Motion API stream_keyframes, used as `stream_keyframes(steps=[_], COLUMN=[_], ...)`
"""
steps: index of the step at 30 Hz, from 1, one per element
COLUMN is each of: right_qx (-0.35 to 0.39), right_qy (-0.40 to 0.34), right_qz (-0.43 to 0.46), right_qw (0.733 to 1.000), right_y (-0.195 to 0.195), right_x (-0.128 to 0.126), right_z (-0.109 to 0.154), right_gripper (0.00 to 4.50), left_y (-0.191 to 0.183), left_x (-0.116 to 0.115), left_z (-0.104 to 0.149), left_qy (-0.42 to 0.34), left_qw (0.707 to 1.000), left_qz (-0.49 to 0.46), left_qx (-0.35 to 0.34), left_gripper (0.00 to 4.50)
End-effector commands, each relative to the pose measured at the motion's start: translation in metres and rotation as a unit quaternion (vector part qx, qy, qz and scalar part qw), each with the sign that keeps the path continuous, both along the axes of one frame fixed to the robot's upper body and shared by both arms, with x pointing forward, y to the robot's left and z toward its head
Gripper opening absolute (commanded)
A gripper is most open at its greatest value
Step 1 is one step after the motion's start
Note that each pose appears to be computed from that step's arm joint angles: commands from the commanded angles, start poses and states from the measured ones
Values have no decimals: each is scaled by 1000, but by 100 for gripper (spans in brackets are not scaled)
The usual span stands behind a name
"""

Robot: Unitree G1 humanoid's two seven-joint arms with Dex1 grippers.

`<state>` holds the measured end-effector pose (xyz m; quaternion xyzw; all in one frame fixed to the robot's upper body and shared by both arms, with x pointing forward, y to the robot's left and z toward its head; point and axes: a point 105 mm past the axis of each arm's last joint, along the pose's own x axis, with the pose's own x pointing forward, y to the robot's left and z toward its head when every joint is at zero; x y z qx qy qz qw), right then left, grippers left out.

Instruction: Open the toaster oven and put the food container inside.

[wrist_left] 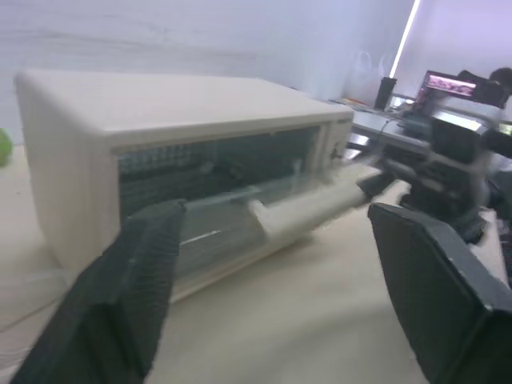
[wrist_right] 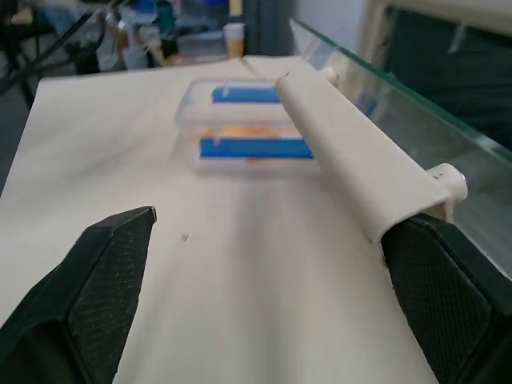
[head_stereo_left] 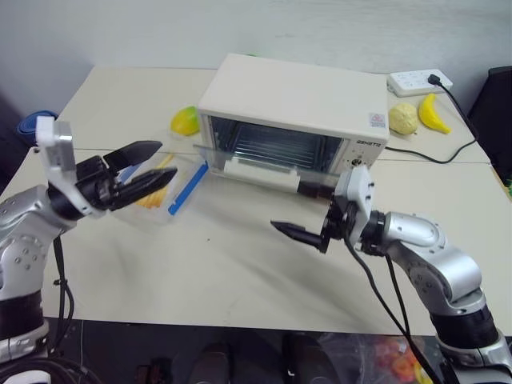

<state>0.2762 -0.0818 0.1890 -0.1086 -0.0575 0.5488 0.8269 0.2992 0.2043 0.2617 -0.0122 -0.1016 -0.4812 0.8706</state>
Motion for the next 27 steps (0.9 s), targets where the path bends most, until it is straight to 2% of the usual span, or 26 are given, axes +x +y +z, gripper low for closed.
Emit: stream_keyframes(steps=[1, 6, 10, 14, 18, 23, 27], right_qx=[-16, -16, -21, -33, -38, -51, -30], right_qy=[-47, -53, -60, -58, -46, -13, -16], right_qz=[30, 28, 25, 7, -30, -88, -135], right_qw=[998, 998, 998, 998, 998, 995, 990], right_y=[6, 8, 9, -2, -27, -68, -89], right_x=[-11, -12, -15, -19, -33, -57, -59], right_z=[4, -3, -8, -20, -38, -62, -56], right_gripper=[450, 450, 450, 450, 450, 450, 450], left_y=[-6, -20, -34, -47, -57, -57, -61], left_x=[22, 53, 70, 69, 54, 49, 42], left_z=[11, 16, 4, -20, -51, -67, -93], left_qy=[-29, -40, -40, -39, -40, -43, -28], left_qw=[999, 999, 998, 992, 974, 969, 965], left_qz=[14, 14, 7, -24, -82, -71, -49], left_qx=[15, 23, 58, 117, 209, 234, 254], left_gripper=[268, 113, 4, 4, 4, 4, 4])
